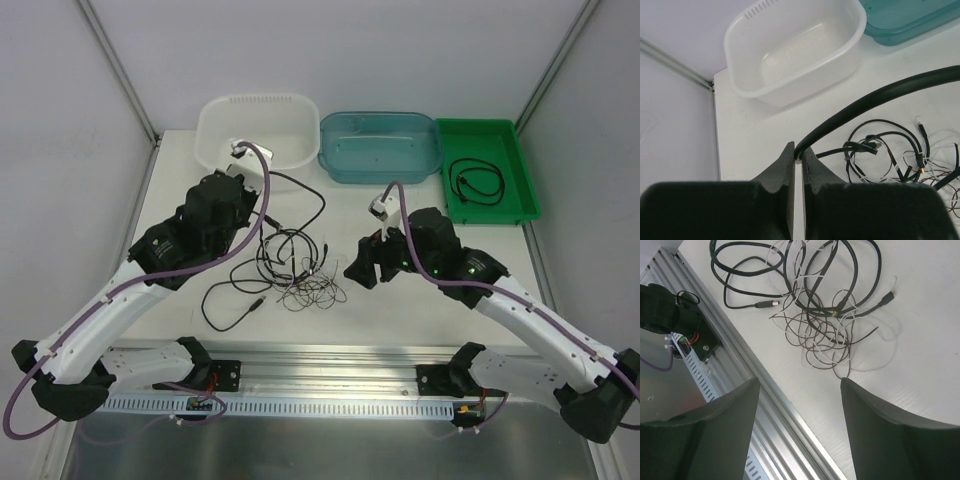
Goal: Untangle the cables
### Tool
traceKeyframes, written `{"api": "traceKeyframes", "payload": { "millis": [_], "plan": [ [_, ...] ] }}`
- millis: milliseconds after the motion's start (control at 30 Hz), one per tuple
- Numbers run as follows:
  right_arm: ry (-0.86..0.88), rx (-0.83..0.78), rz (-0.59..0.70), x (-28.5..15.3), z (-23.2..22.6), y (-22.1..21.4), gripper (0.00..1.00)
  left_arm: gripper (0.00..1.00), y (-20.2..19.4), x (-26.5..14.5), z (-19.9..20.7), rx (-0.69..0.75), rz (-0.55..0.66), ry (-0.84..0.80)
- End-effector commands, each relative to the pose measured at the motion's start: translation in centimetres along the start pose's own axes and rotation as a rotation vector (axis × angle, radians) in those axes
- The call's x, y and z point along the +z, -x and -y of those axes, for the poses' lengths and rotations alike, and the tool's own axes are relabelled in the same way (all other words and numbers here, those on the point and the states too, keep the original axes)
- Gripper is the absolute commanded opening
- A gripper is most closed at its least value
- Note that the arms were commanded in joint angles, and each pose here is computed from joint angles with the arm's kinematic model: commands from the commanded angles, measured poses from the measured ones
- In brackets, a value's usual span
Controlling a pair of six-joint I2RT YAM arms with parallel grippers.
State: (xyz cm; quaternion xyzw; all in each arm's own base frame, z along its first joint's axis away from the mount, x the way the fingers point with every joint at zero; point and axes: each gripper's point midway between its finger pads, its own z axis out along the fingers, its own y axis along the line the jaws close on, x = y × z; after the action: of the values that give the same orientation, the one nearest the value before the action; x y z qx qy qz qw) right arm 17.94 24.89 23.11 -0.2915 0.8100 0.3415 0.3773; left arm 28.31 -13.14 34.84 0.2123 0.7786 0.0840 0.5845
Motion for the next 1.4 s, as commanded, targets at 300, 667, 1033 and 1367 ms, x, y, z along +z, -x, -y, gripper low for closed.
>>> {"api": "traceKeyframes", "payload": {
  "millis": [300,667,1033,1367],
  "plan": [
    [-0.080,-0.010,0.168,6.7,-1.5,5.3,0.65,0.00,-1.8,-1.6,-2.3,-0.077,0.006,0.127],
    [0.148,0.005,0.255,12.1,-1.1,6.9,0.61,0.00,-1.7,-5.9,-2.1,-0.278,0.022,-0.031],
    [0.463,-0.089,0.162,16.6,-4.2,6.4,0.65,0.00,-1.0,-7.6,-0.1,-0.389,0.032,-0.184],
    [0.589,-0.127,0.165,17.2,-5.7,5.9,0.71,0.00,-1.2,-7.5,-0.4,-0.416,0.011,-0.158]
  ]
}}
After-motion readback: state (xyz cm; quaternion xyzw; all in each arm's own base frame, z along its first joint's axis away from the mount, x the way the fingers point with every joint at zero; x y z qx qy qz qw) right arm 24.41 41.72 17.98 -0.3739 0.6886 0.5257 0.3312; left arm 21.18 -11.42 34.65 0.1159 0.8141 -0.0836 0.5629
